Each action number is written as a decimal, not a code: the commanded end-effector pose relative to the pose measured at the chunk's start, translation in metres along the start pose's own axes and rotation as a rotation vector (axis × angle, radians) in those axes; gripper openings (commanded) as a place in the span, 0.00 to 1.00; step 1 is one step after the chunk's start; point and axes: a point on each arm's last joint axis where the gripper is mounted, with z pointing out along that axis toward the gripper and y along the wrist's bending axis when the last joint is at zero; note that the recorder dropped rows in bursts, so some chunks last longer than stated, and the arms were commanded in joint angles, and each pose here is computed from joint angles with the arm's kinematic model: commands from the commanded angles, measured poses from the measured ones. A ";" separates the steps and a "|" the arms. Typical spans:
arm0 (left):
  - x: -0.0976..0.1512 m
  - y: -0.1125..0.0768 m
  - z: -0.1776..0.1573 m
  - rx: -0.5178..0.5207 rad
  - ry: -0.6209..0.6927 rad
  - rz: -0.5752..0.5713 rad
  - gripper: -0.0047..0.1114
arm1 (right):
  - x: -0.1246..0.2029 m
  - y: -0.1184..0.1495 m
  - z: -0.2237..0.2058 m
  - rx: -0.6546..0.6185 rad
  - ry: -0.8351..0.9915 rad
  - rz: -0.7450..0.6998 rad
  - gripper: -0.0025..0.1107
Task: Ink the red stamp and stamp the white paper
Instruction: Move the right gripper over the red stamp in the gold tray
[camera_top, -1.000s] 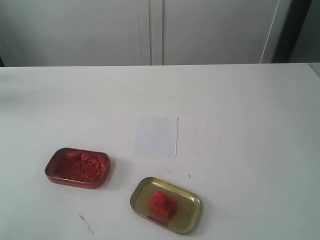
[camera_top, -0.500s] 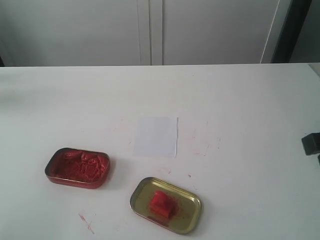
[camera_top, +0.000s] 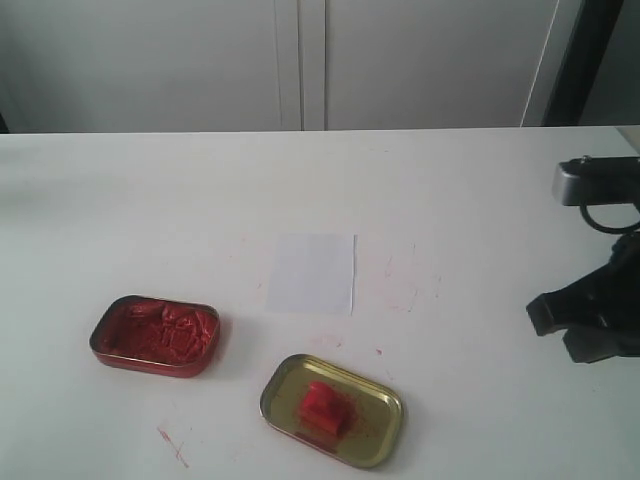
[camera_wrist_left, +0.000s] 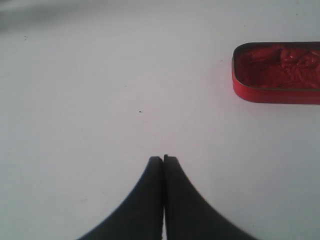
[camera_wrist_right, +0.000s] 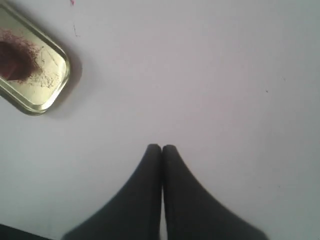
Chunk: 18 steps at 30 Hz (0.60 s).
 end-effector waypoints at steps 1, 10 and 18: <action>0.004 0.000 0.001 0.000 0.012 -0.002 0.04 | -0.016 0.011 0.002 -0.019 -0.006 -0.046 0.02; 0.004 0.000 0.001 0.000 0.012 -0.002 0.04 | -0.047 0.040 0.007 -0.057 -0.003 -0.152 0.02; 0.004 0.000 0.001 0.000 0.012 -0.002 0.04 | -0.062 0.074 0.018 -0.091 0.034 -0.260 0.02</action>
